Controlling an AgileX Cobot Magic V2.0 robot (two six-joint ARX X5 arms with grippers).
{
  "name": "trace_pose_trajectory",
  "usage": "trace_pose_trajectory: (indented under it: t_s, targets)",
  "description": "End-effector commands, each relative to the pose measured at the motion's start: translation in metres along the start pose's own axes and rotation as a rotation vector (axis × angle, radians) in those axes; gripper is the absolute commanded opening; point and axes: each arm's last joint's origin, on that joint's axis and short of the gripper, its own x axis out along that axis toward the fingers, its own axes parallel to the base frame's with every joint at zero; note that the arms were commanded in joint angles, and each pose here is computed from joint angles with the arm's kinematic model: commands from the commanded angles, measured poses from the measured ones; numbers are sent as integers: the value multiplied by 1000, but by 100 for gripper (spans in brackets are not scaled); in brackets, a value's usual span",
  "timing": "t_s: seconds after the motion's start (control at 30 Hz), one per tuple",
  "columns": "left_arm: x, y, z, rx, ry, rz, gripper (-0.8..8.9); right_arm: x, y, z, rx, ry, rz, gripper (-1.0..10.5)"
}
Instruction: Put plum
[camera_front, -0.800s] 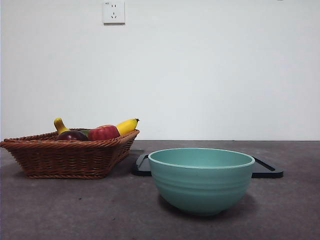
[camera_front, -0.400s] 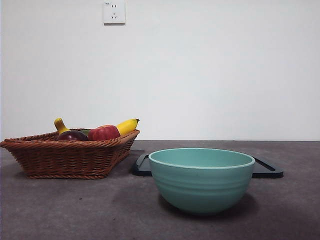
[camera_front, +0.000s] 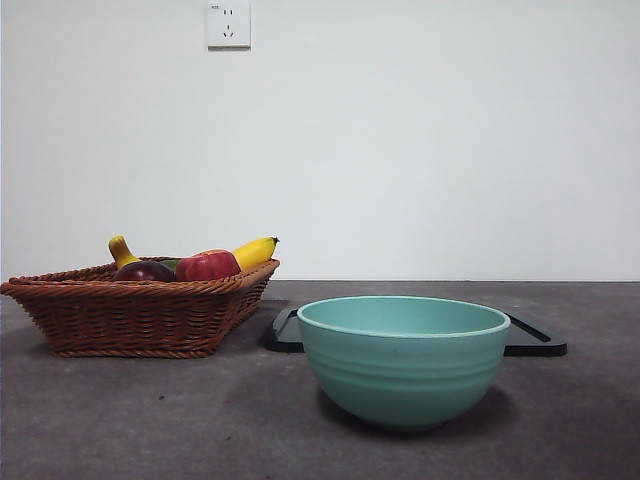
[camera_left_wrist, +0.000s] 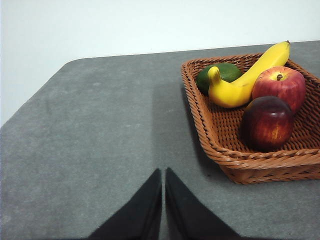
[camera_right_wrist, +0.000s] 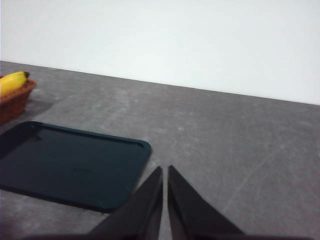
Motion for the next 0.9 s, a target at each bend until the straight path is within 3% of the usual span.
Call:
trace_pose_trajectory:
  t_s: [0.03,0.43,0.9]
  targets:
    - [2,0,-7,-6,26,1,11,0,-1,-5,15,-10,-20,6]
    - [2,0,-7,-6,26,1,11,4,0,-31,60,65,-22,6]
    - [2,0,-7,-6,26,1,11,4,0,-33,79,91,-40,6]
